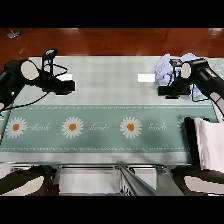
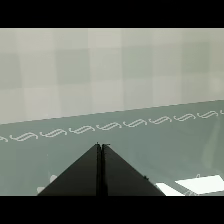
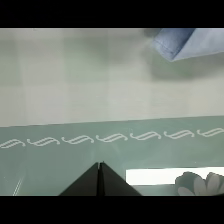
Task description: Fold the shirts.
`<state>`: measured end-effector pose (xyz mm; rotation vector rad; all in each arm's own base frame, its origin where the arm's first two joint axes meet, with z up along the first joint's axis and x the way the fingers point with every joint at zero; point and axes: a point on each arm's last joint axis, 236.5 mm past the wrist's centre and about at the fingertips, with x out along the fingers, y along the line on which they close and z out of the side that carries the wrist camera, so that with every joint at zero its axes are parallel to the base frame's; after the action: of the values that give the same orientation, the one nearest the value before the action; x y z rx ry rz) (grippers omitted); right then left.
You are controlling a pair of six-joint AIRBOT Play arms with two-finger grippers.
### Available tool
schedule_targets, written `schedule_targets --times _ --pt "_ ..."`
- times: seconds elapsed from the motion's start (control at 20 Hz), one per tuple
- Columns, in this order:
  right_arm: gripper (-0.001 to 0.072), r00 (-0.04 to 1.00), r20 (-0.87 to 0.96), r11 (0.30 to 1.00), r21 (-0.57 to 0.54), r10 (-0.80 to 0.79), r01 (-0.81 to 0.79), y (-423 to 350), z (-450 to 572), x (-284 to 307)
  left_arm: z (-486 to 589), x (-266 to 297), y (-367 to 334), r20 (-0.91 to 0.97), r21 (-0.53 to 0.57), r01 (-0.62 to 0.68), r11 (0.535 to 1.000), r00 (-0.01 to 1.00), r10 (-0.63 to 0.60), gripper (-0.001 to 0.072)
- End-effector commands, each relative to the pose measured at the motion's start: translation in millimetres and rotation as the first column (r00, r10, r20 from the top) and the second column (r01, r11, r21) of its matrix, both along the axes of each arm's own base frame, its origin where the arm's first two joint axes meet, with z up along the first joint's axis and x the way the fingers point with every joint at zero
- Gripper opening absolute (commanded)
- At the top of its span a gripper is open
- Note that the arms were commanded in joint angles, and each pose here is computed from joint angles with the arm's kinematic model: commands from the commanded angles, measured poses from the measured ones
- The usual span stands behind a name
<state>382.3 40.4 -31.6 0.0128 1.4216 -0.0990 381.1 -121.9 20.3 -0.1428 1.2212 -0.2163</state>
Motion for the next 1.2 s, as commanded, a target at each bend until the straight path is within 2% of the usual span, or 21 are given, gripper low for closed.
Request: schedule_targets --times 0.0,0.1,0.25,0.35,0.4,0.45,0.5,0.55,0.6,0.65,0.75,0.85,1.0,1.05,1.1,1.15 --pt "0.0017 1.0 -0.001 1.0 0.0 0.001 -0.001 0 0 0 0 0 0 -0.001 0.001 0.0 1.0 1.0 0.0 0.002" --pt "0.0017 1.0 0.028 1.0 0.007 0.003 -0.003 2 1 7 0 0 0 -0.001 0.001 0.0 1.0 1.0 0.0 0.002" --pt "0.0017 0.983 0.181 1.0 0.015 0.023 -0.026 5 9 42 -1 0 0 -0.001 0.001 0.0 1.0 1.0 0.0 0.002" --pt "0.0018 0.956 0.289 0.998 -0.035 0.057 -0.049 -2 20 67 0 2 -1 0.008 -0.002 -0.001 1.0 1.0 0.001 0.002" --pt "0.0065 0.922 0.376 0.994 -0.09 0.093 -0.064 -10 32 88 3 9 -1 0.04 -0.008 -0.007 1.0 0.999 0.008 0.002" --pt "0.0458 0.877 0.472 0.992 -0.123 0.094 -0.041 -19 47 109 5 16 -2 0.068 -0.013 -0.013 1.0 0.998 0.014 0.0021" --pt "0.0626 0.822 0.548 0.981 -0.181 0.155 -0.064 -26 64 129 7 21 -2 0.091 -0.018 -0.017 1.0 0.996 0.019 0.0021" --pt "0.0631 0.784 0.591 0.972 -0.224 0.188 -0.064 -36 78 143 10 29 -3 0.12 -0.024 -0.023 0.999 0.992 0.026 0.011" --pt "0.0631 0.77 0.617 0.973 -0.229 0.165 -0.025 -53 88 156 11 38 -4 0.154 -0.03 -0.03 0.999 0.987 0.034 0.0531" --pt "0.0631 0.774 0.625 0.979 -0.199 0.097 0.037 -74 87 169 12 46 -4 0.183 -0.035 -0.04 0.999 0.982 0.046 0.0704" --pt "0.0631 0.83 0.554 0.982 -0.113 -0.064 0.151 -112 59 181 10 57 -4 0.211 -0.041 -0.048 0.998 0.976 0.056 0.0702" --pt "0.0631 0.896 0.414 0.981 -0.038 -0.157 0.189 -126 9 183 6 61 -5 0.216 -0.042 -0.052 0.998 0.975 0.06 0.0701" --pt "0.0625 0.957 0.205 0.978 0.069 -0.208 0.197 -111 -46 168 6 63 -3 0.221 -0.039 -0.053 0.998 0.973 0.061 0.07" --pt "0.062 0.971 0.122 0.978 0.067 -0.204 0.197 -108 -57 156 4 60 -3 0.211 -0.037 -0.053 0.998 0.976 0.059 0.07" --pt "0.0606 0.982 0.05 0.982 0.062 -0.181 0.178 -105 -63 145 3 59 -3 0.204 -0.036 -0.051 0.998 0.977 0.057 0.07" --pt "0.0547 0.989 -0.009 0.986 0.07 -0.148 0.148 -100 -65 135 2 56 -3 0.191 -0.035 -0.05 0.998 0.98 0.055 0.07"
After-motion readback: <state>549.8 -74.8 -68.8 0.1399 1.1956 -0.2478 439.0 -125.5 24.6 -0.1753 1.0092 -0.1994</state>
